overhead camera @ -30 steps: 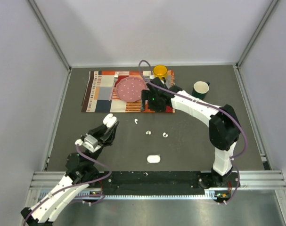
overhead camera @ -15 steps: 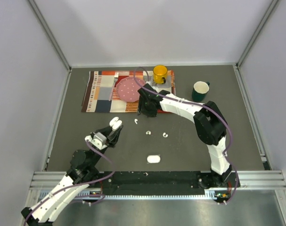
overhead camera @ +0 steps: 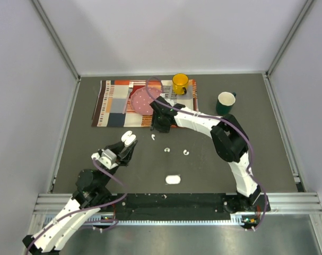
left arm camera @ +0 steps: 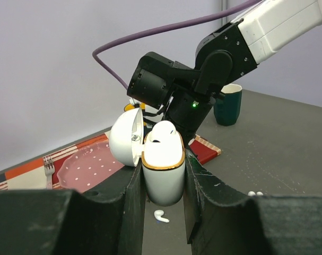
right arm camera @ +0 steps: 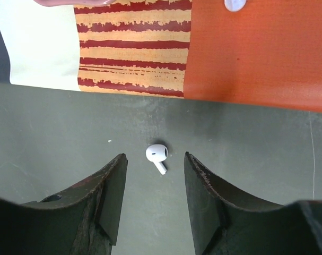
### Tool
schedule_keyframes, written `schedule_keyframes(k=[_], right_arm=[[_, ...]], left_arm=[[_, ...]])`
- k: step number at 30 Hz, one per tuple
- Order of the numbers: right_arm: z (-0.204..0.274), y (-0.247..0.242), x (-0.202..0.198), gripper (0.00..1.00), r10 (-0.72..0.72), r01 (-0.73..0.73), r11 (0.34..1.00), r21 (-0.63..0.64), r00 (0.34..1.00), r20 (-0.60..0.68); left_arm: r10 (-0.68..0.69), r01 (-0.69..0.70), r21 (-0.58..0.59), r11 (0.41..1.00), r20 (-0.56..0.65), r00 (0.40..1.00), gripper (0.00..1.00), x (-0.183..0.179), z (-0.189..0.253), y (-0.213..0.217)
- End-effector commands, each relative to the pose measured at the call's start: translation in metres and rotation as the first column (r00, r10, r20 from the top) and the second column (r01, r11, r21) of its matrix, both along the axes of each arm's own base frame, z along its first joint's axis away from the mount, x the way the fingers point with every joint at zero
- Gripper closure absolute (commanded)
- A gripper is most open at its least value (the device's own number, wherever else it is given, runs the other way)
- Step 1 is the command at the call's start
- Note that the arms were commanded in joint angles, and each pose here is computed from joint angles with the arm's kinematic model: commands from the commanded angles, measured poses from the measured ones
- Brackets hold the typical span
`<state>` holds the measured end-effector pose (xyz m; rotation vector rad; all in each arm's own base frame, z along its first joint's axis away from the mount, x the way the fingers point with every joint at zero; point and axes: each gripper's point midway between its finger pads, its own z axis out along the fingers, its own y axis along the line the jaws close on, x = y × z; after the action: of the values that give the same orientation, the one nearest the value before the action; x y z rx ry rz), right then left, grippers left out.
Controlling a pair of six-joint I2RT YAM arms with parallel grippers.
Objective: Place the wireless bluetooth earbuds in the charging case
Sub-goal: Pick up the earbud from the center of the board.
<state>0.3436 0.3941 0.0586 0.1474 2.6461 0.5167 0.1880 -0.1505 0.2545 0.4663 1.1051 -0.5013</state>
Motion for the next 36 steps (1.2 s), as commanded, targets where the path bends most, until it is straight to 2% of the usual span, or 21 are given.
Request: schedule_keyframes(k=[1, 36], right_arm=[[0.013, 0.02, 0.006, 0.53, -0.002, 0.0, 0.999, 0.039, 0.999, 0.044], [-0.014, 0.033, -0.003, 0.61, 0.029, -0.029, 0.999, -0.014, 0.999, 0.033]], left_arm=[[-0.012, 0.036, -0.144, 0.989, 0.166, 0.986, 1.0, -0.028, 0.059, 0.019], [-0.005, 0.032, -0.166, 0.986, 0.164, 0.987, 1.0, -0.029, 0.064, 0.023]])
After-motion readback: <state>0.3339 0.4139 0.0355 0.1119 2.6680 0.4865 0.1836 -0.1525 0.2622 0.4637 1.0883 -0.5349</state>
